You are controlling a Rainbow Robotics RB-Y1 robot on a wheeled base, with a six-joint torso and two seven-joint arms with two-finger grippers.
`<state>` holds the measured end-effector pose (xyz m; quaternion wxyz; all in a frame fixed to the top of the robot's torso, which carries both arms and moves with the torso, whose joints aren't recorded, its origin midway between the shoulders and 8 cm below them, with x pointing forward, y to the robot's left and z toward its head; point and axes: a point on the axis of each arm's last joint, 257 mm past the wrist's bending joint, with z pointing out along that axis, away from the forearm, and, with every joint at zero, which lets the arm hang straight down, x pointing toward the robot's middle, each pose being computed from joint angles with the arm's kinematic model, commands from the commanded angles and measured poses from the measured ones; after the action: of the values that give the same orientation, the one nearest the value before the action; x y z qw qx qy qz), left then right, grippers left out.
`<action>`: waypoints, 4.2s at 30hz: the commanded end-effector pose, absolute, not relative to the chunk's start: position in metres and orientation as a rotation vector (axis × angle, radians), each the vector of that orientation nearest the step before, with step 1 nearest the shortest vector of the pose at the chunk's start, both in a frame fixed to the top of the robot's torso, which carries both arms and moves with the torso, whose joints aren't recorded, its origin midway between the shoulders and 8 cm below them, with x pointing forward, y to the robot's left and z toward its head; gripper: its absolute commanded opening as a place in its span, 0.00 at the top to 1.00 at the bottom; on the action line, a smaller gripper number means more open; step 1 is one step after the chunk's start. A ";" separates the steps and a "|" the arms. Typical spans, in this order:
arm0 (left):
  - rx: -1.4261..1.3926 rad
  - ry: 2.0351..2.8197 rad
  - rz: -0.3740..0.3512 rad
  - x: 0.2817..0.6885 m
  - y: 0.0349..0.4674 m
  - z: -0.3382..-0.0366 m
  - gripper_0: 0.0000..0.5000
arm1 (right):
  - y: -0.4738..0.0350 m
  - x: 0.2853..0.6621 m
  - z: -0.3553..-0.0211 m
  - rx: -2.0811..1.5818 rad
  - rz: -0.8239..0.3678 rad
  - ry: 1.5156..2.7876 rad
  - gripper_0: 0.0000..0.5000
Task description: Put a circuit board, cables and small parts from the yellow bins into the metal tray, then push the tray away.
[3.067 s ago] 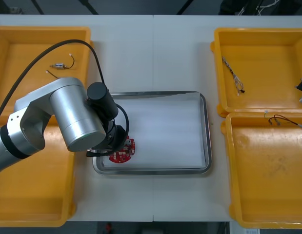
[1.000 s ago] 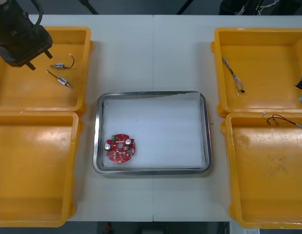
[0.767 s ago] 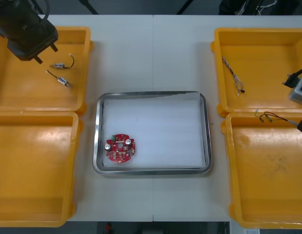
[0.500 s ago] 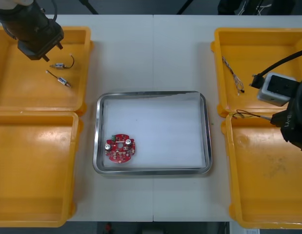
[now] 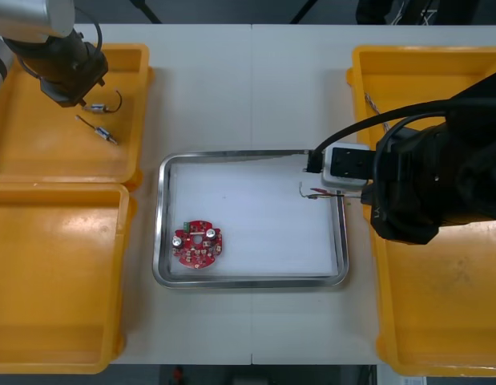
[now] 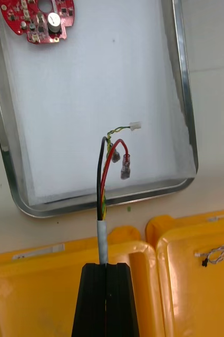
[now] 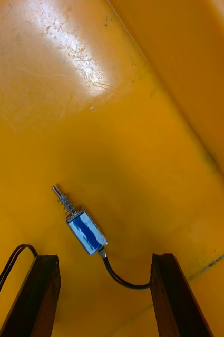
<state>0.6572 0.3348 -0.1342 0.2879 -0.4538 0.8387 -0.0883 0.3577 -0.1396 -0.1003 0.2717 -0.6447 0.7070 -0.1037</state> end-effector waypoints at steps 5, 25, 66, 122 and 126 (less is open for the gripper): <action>-1.129 2.179 -0.292 0.684 0.320 -0.109 0.00 | -0.089 0.374 -0.118 -1.817 -0.278 1.857 1.00; -1.141 2.196 -0.290 0.684 0.318 -0.171 0.00 | -0.035 0.417 -0.201 -1.836 -0.310 1.815 1.00; -1.165 2.234 -0.211 0.652 0.340 -0.086 1.00 | -0.075 0.396 -0.179 -1.798 -0.275 2.071 0.00; -0.171 2.588 -0.060 0.490 0.113 -0.218 1.00 | -0.349 0.452 -0.051 -0.652 -0.270 2.337 0.00; -0.141 2.591 -0.060 0.491 0.108 -0.233 1.00 | -0.350 0.475 -0.045 -0.625 -0.273 2.369 0.00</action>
<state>0.4950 0.1226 -0.2194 0.2693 -0.0626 0.9609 -0.0152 0.4552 -0.3525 -0.0716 0.3229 -0.2471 0.9093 -0.0889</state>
